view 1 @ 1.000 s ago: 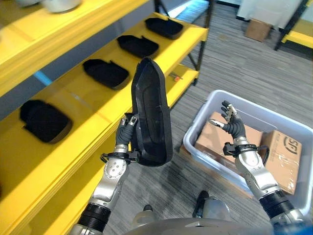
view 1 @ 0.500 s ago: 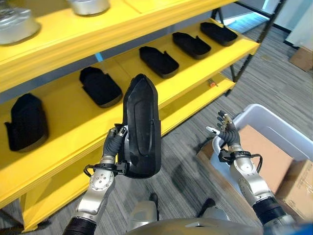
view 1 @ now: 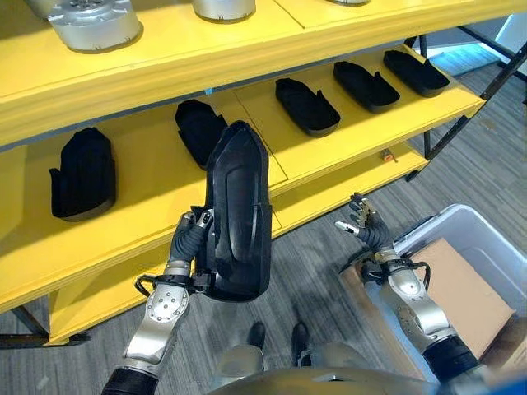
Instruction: Move parts from the plastic box to the shelf.
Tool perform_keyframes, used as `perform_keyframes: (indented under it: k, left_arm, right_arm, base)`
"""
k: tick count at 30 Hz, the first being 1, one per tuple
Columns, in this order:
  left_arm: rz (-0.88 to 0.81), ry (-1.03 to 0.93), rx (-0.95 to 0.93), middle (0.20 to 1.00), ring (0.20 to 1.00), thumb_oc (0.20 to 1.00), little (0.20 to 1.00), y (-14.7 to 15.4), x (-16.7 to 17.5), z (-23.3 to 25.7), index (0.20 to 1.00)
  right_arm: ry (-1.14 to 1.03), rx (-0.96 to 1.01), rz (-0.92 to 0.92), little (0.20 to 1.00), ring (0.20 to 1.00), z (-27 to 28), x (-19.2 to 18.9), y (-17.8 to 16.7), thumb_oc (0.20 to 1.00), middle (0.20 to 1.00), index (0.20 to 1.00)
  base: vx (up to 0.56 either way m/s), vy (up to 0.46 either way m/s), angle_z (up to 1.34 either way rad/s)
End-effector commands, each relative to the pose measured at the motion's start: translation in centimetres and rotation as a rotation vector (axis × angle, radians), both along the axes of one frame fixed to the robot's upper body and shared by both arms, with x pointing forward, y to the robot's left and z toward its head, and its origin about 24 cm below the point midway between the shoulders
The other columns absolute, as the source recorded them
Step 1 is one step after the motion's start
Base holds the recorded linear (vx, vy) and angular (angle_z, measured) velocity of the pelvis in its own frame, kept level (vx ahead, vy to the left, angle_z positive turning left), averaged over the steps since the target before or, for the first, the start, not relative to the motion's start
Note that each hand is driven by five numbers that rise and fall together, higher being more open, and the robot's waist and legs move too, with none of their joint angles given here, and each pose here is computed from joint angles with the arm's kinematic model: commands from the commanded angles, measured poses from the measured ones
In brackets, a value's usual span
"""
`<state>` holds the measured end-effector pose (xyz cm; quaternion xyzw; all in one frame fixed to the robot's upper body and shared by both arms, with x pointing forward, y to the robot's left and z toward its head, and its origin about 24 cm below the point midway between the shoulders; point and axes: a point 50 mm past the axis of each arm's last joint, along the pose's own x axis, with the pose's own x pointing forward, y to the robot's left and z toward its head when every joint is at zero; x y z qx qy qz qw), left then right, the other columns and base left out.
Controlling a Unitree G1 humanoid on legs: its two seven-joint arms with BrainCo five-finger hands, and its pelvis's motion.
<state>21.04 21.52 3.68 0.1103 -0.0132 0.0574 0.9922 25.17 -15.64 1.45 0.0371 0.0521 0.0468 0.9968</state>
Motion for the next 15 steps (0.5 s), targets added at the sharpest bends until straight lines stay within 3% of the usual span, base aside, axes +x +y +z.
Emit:
perform_keyframes:
  k: [1,10,15]
  left_arm:
    - [-0.024,-0.203,0.028,0.2,0.2,0.2,0.2,0.5,0.2,3.9,0.2]
    - [-0.04,-0.197,0.0,0.2,0.2,0.2,0.2,0.0,0.8,3.7,0.2]
    - [-0.03,-0.212,-0.026,0.2,0.2,0.2,0.2,-0.3,1.5,4.2,0.2]
  right_arm:
    - [-0.135,0.038,0.036,1.0,1.0,2.6,0.9,0.7,1.0,1.0,1.0]
    - [-0.134,0.011,-0.014,1.0,1.0,2.8,0.8,-0.9,1.0,1.0,1.0]
    - [-0.096,0.009,-0.074,1.0,1.0,1.9,0.6,-1.7,1.0,1.0,1.0]
  base:
    - [-0.04,-0.024,0.03]
    - [-0.08,0.04,0.52]
    - [0.02,0.254,0.36]
